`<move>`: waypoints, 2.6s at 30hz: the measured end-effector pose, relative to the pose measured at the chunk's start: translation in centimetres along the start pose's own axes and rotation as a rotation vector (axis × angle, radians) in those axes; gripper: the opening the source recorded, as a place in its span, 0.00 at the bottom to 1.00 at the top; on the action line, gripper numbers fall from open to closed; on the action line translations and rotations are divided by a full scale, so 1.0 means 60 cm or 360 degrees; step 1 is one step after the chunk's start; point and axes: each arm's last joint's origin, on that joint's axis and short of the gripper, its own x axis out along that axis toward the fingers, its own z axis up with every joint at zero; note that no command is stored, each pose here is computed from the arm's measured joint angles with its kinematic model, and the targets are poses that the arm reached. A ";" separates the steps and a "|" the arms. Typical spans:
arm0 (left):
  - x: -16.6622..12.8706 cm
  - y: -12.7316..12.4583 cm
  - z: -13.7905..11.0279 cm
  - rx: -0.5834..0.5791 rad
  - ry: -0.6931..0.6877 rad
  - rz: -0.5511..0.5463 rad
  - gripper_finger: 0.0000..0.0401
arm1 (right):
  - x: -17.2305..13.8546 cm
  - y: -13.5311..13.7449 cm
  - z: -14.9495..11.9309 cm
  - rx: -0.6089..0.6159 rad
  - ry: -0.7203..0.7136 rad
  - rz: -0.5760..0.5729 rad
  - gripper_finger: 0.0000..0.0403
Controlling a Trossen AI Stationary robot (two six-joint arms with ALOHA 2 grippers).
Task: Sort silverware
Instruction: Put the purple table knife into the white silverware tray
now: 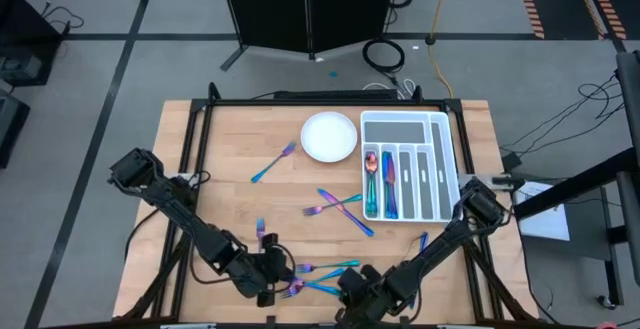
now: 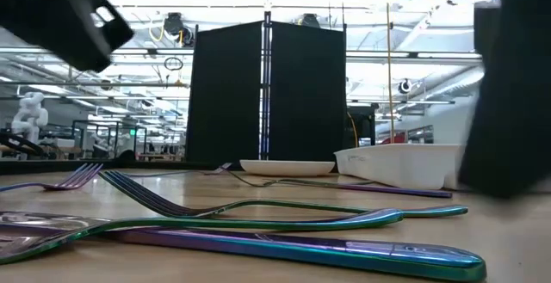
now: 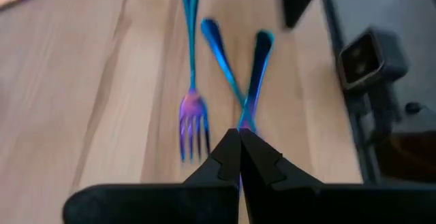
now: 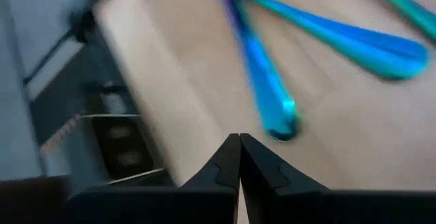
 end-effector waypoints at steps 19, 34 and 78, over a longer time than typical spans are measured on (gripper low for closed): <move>0.000 -0.004 0.007 0.0042 -0.0055 -0.0048 0.00 | 0.008 -0.014 0.005 0.0060 -0.0004 -0.0110 0.00; 0.003 0.003 0.012 0.0034 -0.0058 -0.0028 0.00 | 0.012 -0.018 0.015 0.0020 -0.0005 -0.0131 0.00; 0.004 0.006 0.013 0.0214 -0.0082 0.0017 0.06 | 0.049 -0.031 -0.008 0.0145 0.0110 -0.0168 0.00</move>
